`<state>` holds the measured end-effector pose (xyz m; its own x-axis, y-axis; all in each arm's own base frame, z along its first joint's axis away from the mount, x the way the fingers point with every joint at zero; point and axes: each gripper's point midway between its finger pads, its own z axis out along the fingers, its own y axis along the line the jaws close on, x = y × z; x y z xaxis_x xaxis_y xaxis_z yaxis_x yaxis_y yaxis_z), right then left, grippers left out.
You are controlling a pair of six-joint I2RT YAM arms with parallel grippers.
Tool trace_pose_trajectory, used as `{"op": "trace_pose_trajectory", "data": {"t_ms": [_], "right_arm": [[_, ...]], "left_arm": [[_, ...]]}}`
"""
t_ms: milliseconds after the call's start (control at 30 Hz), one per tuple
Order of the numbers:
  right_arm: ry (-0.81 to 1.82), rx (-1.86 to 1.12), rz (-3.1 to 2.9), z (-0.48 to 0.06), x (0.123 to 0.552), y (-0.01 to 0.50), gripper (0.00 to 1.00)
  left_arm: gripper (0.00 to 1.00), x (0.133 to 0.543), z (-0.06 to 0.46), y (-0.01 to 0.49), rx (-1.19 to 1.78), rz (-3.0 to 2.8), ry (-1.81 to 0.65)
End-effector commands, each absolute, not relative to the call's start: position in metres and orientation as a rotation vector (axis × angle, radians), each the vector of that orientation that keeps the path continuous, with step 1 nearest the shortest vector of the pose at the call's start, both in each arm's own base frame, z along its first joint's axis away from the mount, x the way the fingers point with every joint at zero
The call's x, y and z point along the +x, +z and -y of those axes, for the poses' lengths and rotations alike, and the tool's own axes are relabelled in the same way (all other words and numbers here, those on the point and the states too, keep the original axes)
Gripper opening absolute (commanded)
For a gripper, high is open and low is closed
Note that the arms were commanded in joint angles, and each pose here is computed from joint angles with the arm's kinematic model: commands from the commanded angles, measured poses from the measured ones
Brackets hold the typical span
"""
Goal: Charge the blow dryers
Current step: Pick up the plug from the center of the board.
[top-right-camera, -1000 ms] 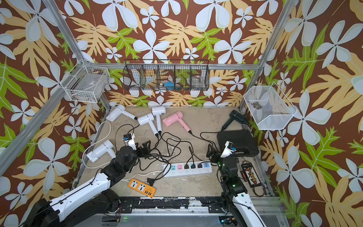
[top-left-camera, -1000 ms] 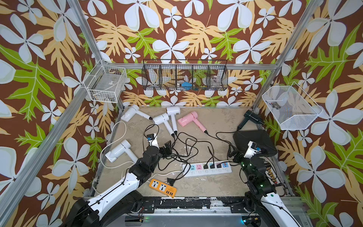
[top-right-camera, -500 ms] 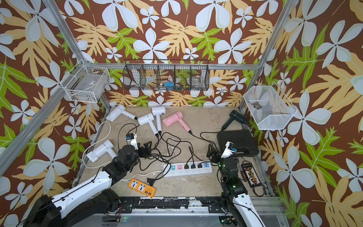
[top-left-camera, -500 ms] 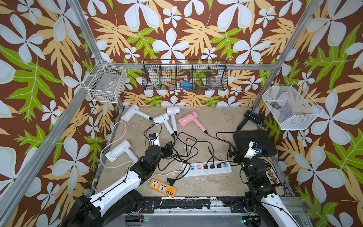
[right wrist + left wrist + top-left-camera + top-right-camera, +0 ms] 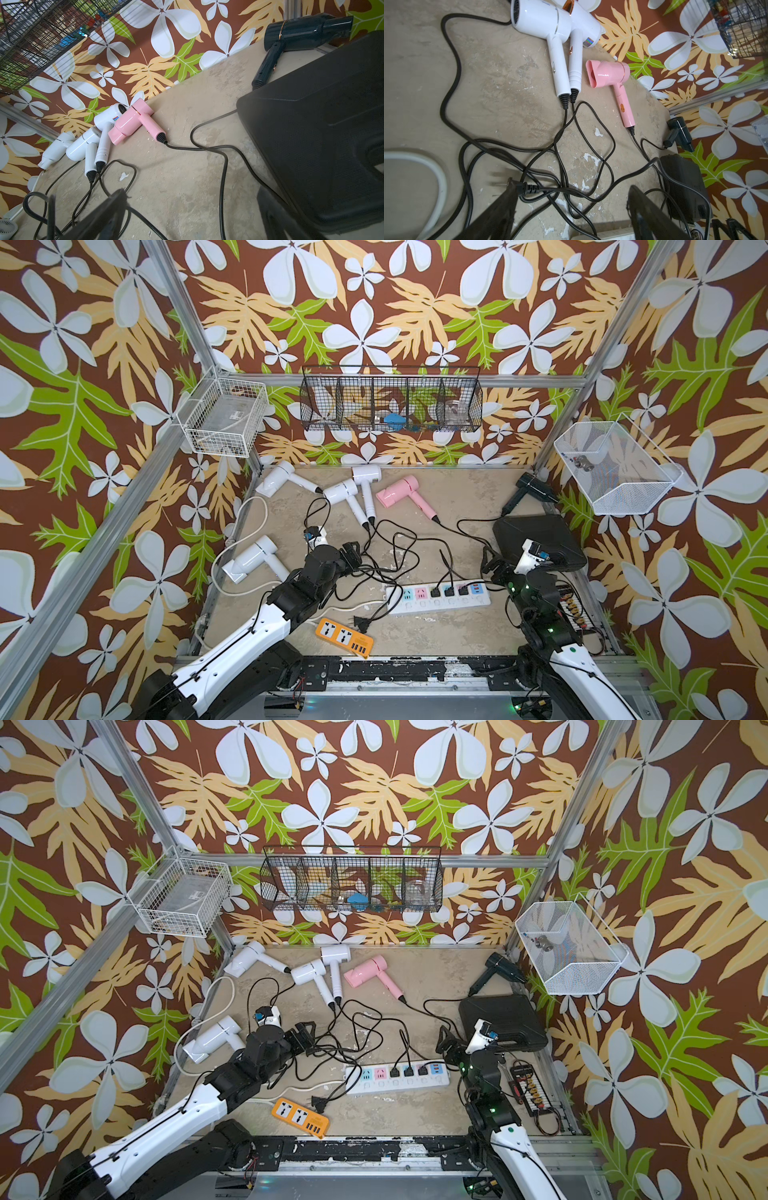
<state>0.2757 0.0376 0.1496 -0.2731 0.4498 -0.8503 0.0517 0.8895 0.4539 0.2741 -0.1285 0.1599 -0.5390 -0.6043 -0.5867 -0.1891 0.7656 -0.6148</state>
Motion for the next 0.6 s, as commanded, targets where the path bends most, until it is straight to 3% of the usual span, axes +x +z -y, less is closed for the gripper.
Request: {"op": "trace_pose_trajectory", "data": {"t_ms": [0,300,567], "right_arm": [[0.414,0.378,-1.789,-0.038,0.278,0.158,1.0],[0.418,0.379,-1.791,-0.039,0.278,0.157,1.0],[0.418,0.381,-1.796,-0.039,0.278,0.156,1.0]], "left_arm": [[0.81,0.259,0.109,0.138,-0.777,-2.188,-0.535],[0.78,0.253,0.107,0.117,-0.969,-2.297,-0.523],[0.66,0.266,0.117,0.09,-1.004,-2.45,-0.573]]}}
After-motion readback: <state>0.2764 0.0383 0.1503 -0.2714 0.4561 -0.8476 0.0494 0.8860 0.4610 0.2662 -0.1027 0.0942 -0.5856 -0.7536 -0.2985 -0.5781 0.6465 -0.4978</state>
